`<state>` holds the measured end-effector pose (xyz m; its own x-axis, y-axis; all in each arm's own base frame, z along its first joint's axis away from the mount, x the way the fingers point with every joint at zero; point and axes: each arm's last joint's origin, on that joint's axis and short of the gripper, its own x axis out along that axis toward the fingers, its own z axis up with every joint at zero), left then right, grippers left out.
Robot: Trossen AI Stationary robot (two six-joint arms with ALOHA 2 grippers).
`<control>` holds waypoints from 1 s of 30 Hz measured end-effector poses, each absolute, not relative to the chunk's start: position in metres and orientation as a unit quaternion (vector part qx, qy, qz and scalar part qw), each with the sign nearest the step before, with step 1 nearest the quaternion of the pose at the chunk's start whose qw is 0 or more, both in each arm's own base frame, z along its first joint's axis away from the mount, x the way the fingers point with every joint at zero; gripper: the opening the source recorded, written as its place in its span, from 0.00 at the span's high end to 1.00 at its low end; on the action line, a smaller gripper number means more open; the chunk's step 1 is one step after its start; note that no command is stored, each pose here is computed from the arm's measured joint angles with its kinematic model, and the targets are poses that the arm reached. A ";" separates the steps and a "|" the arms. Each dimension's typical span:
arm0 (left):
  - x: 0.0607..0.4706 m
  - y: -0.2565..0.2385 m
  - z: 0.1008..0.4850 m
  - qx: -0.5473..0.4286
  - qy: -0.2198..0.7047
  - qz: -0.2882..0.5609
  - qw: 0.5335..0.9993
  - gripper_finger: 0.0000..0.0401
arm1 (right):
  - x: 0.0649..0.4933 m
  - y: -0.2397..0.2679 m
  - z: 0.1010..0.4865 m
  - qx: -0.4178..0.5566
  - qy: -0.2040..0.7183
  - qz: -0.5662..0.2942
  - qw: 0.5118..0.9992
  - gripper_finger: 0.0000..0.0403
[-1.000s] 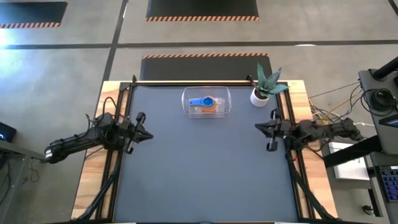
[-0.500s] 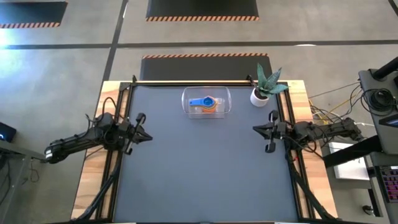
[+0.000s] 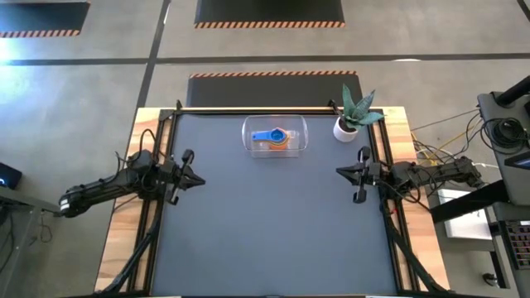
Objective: Nest measuring cups in basket
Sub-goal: Return to Home Position
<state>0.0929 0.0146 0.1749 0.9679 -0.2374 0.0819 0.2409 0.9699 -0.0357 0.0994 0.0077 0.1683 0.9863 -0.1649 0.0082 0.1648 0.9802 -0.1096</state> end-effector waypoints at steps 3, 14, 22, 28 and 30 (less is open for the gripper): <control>0.093 0.015 0.175 -0.023 -0.039 -0.121 0.992 1.00 | 0.099 0.008 0.168 -0.056 0.000 -0.083 0.995 0.98; 0.092 0.014 0.178 -0.021 -0.042 -0.121 0.992 1.00 | 0.099 0.008 0.168 -0.055 0.000 -0.083 0.995 0.98; 0.092 0.014 0.179 -0.021 -0.043 -0.121 0.992 1.00 | 0.099 0.008 0.168 -0.055 0.000 -0.083 0.995 0.98; 0.092 0.014 0.179 -0.021 -0.043 -0.121 0.991 1.00 | 0.099 0.008 0.168 -0.055 0.000 -0.083 0.995 0.98; 0.092 0.014 0.179 -0.021 -0.044 -0.121 0.991 1.00 | 0.099 0.008 0.168 -0.055 -0.001 -0.083 0.995 0.98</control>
